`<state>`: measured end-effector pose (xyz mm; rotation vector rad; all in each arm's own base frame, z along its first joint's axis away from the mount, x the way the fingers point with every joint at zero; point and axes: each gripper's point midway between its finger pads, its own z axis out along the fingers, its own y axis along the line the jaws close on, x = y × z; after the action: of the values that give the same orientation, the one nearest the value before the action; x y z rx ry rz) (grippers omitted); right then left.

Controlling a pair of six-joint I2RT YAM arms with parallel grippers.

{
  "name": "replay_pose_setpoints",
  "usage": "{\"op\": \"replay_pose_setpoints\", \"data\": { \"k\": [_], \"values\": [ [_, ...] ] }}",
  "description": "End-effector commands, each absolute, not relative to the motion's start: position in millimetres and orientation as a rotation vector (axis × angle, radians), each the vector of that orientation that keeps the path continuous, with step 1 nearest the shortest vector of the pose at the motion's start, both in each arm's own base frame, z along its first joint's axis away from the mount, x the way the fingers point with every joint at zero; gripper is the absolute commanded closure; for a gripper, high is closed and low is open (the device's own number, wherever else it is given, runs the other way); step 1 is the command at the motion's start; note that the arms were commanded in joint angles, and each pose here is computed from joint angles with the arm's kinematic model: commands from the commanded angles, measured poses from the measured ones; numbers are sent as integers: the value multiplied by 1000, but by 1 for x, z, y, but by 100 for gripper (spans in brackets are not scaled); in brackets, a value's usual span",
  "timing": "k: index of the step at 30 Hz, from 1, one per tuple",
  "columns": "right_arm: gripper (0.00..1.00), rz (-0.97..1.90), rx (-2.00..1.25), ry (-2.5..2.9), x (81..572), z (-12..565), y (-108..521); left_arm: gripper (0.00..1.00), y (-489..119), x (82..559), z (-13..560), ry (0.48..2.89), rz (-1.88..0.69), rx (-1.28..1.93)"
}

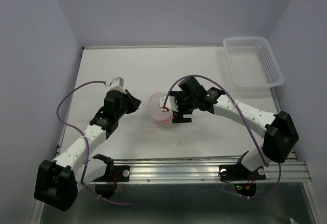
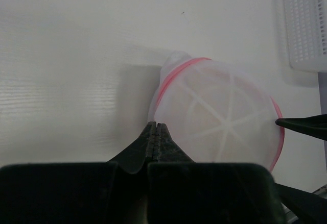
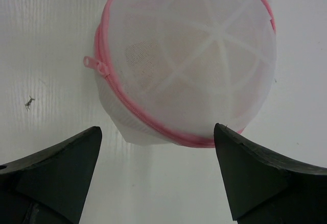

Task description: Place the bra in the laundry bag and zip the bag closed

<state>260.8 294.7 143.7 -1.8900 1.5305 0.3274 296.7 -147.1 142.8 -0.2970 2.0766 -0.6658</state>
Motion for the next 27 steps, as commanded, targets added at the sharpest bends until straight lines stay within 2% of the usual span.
{"op": "replay_pose_setpoints", "data": {
  "k": [1, 5, 10, 14, 22, 27],
  "values": [
    [6, 325, -2019, 1422, 259, 152, 297, 100, -153, 293, 151, 2049, -714, -248],
    [13, 373, -2041, 1370, 261, 152, 310, 100, -162, 288, 147, 2066, -743, -244],
    [14, 370, -2043, 1367, 265, 151, 314, 100, -174, 280, 139, 2091, -770, -243],
    [22, 399, -2030, 1324, 260, 163, 317, 100, -186, 271, 135, 2117, -804, -220],
    [24, 526, -2068, 1188, 234, 171, 321, 100, -194, 261, 119, 2145, -844, -247],
    [25, 532, -2117, 1212, 238, 160, 323, 100, -201, 261, 120, 2144, -859, -238]
  ]
}}
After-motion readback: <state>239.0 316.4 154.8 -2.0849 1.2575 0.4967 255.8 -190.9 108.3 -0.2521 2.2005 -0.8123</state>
